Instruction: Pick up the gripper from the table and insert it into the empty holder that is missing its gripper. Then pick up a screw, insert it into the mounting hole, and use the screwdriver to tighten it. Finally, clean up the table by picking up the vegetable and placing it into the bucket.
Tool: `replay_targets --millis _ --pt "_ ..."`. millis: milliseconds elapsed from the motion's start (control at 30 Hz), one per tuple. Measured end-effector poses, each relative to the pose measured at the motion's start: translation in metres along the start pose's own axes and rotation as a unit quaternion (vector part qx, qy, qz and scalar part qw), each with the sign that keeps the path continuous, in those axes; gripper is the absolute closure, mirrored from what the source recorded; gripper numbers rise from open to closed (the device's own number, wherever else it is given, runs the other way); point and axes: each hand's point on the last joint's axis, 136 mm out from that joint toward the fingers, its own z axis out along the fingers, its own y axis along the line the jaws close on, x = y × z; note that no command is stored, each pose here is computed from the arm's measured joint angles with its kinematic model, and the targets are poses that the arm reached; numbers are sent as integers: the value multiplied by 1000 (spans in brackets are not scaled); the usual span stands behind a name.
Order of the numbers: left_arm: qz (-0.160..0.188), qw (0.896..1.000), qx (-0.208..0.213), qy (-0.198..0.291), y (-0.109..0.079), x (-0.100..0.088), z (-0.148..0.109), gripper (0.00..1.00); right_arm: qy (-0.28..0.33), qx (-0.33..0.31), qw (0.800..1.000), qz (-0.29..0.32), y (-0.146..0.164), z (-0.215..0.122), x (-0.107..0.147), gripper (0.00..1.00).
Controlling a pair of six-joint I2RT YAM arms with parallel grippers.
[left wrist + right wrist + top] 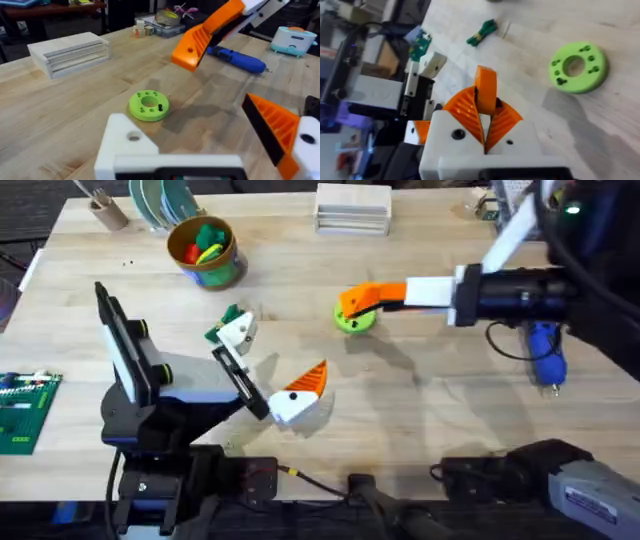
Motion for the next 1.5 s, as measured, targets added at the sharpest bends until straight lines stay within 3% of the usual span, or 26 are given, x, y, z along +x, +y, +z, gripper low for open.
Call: replay_targets --millis 233,533,800,900,1500 --pt "0 1000 0 0 0 0 0 8 34 -77 996 42 2 27 -3 986" --pt "0 1000 0 0 0 0 0 8 66 -160 984 41 33 51 0 986" --pt "0 1000 0 0 0 0 0 8 101 -186 976 57 41 65 13 987" --pt "0 1000 0 0 0 0 0 8 112 -222 967 46 47 80 14 987" --pt "0 1000 0 0 0 0 0 7 155 -264 946 108 37 110 24 988"
